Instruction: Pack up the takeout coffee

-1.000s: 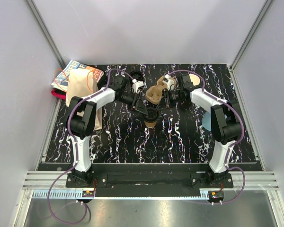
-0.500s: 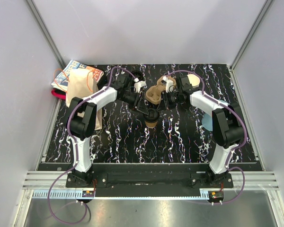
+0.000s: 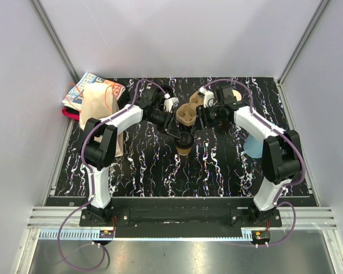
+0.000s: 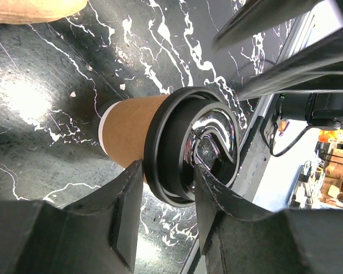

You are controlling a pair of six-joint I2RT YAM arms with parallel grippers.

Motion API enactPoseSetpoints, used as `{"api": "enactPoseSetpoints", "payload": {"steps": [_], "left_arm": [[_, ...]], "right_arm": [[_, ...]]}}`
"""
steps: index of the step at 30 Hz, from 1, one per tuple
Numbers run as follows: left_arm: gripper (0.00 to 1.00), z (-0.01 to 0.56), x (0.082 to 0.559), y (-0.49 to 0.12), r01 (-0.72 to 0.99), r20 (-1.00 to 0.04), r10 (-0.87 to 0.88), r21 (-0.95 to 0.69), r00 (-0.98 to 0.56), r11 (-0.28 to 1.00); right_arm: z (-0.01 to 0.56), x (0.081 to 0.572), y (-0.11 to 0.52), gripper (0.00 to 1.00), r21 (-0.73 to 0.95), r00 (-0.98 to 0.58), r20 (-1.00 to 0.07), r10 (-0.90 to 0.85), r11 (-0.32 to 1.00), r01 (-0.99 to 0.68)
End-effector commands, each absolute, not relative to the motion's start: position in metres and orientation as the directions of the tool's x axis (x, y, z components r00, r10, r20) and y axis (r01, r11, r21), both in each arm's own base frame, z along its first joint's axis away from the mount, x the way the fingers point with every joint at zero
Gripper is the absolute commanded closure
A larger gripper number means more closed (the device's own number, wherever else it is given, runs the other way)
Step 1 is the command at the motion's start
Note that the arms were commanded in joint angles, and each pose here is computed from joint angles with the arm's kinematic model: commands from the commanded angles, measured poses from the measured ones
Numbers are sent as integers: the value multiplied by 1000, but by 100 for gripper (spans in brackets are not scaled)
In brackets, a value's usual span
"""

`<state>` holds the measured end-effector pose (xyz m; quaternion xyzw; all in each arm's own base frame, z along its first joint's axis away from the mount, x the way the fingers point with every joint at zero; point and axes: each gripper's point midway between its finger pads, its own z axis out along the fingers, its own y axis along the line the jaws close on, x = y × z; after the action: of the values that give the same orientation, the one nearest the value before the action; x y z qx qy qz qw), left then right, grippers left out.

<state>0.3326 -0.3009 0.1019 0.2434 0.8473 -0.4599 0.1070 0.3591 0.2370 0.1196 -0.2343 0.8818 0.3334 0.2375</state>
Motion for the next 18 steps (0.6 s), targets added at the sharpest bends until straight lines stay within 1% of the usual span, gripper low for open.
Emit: {"api": "enactPoseSetpoints", "payload": {"steps": [1, 3, 7, 12, 16, 18], "left_arm": [[63, 48, 335, -281, 527, -364, 381, -597, -850, 605], [63, 50, 336, -282, 530, -369, 381, -596, -848, 603], [63, 52, 337, -282, 533, -375, 379, -593, -846, 603], [63, 51, 337, -282, 532, -373, 379, -593, -847, 605], [63, 52, 337, -282, 530, -373, 377, -591, -848, 608], [63, 52, 338, -283, 529, -374, 375, -592, -848, 608]], "right_arm": [[191, 366, 233, 50, 459, -696, -691, -196, 625, -632], [193, 360, 233, 48, 471, -698, -688, -197, 611, -637], [184, 345, 234, 48, 511, -721, -661, -207, 580, -634], [153, 323, 236, 48, 594, -791, -573, -215, 556, -581], [138, 310, 239, 48, 622, -808, -543, -229, 536, -570], [139, 305, 242, 48, 624, -802, -548, -236, 523, -580]]}}
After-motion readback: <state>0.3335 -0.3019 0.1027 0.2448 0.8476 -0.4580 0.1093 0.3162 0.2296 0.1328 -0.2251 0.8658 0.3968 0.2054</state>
